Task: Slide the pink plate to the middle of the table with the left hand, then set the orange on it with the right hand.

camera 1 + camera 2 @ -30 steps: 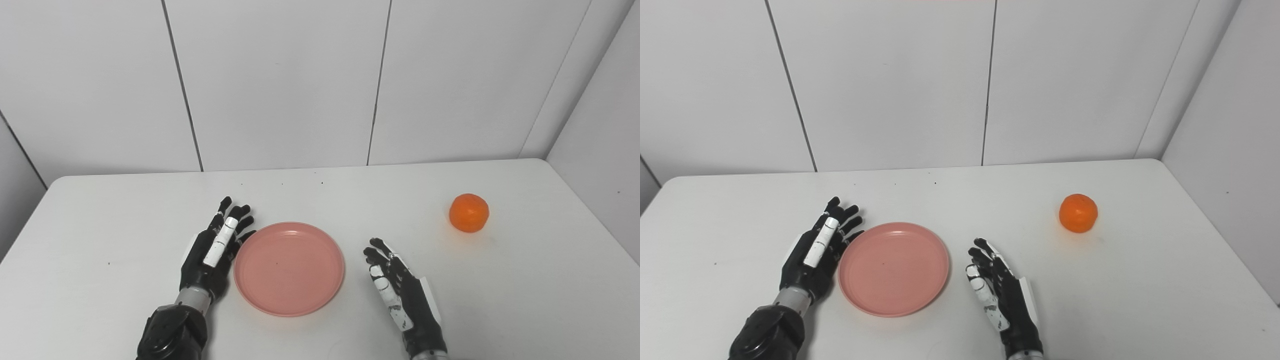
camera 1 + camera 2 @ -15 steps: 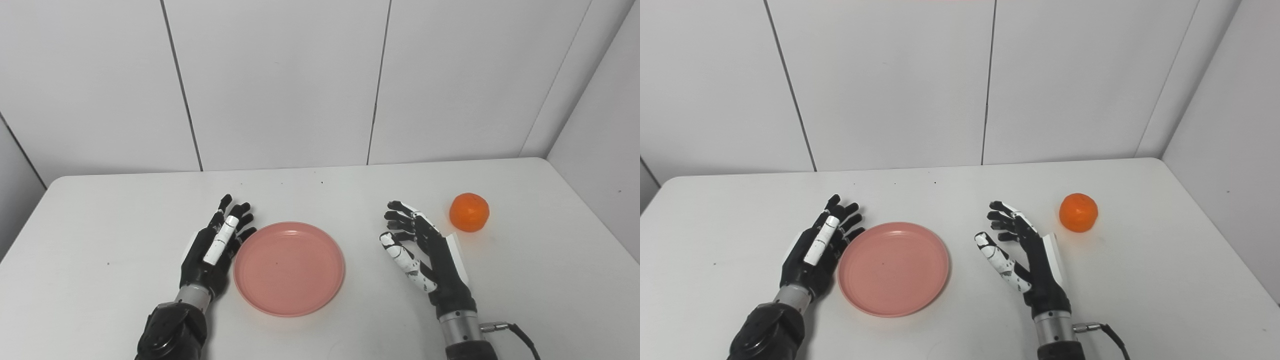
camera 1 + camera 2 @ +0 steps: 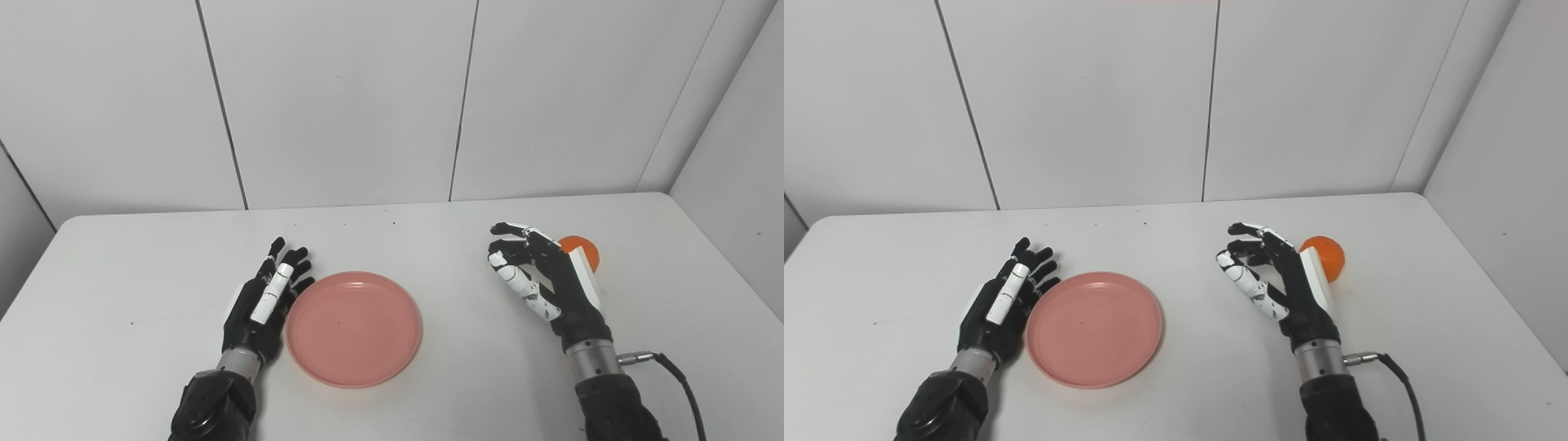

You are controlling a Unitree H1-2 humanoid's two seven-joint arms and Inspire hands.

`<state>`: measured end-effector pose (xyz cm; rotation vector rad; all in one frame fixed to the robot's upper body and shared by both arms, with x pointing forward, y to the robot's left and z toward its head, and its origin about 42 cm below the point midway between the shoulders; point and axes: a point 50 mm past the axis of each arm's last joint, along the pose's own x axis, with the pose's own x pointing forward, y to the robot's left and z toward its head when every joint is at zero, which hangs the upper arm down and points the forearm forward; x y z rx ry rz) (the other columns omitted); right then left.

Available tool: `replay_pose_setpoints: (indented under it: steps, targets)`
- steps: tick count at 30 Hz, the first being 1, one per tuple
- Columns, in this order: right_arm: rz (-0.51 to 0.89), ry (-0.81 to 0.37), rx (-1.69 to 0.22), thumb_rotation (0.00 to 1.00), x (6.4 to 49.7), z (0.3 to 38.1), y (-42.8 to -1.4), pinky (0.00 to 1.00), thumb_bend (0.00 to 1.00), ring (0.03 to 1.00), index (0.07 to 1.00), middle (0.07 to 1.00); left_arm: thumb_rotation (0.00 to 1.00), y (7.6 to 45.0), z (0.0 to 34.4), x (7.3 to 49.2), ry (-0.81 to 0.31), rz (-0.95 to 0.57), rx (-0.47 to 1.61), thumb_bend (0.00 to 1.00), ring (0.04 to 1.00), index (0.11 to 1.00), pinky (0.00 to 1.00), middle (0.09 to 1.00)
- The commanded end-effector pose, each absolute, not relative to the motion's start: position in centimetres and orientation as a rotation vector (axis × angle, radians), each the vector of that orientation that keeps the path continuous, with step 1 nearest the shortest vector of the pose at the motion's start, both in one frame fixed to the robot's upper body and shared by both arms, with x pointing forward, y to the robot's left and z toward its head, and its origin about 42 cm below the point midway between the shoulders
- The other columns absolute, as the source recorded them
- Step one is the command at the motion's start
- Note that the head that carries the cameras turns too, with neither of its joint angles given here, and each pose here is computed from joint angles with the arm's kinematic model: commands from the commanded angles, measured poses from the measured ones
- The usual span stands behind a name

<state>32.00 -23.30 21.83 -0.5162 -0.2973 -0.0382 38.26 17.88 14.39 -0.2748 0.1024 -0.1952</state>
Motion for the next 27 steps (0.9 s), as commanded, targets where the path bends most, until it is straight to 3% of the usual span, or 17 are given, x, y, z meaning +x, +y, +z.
replay_pose_setpoints:
  steps: [1,6,13,16,19,27]
  targets:
    - [-0.060,-0.407,-0.593,0.81,32.6,24.7,-24.1,0.60,0.80,0.654,0.703,0.665,0.59,17.4,13.1,37.9,0.156,-0.192,-0.287,0.78,0.901,1.000,0.85,0.888]
    - [-0.117,-0.421,-0.610,0.83,33.7,26.2,-25.7,0.63,0.82,0.660,0.642,0.650,0.59,17.4,12.9,37.8,0.163,-0.192,-0.293,0.77,0.907,1.000,0.86,0.899]
    - [-0.140,-0.443,-0.708,0.82,34.7,27.4,-26.7,0.62,0.83,0.666,0.657,0.681,0.58,17.4,12.8,37.8,0.164,-0.196,-0.297,0.79,0.907,1.000,0.87,0.895]
    - [-0.173,-0.496,-0.931,0.85,35.0,28.2,-27.1,0.58,0.85,0.652,0.673,0.683,0.58,17.3,12.8,37.9,0.164,-0.200,-0.290,0.79,0.902,1.000,0.87,0.899]
    - [-0.209,-0.560,-1.142,0.81,35.5,28.5,-27.6,0.58,0.83,0.627,0.692,0.671,0.59,17.4,12.8,37.9,0.165,-0.201,-0.290,0.78,0.895,1.000,0.86,0.899]
    - [-0.289,-0.514,-1.269,0.77,37.6,28.2,-29.7,0.60,0.83,0.655,0.694,0.695,0.58,17.2,12.7,37.8,0.167,-0.206,-0.286,0.79,0.897,1.000,0.84,0.893]
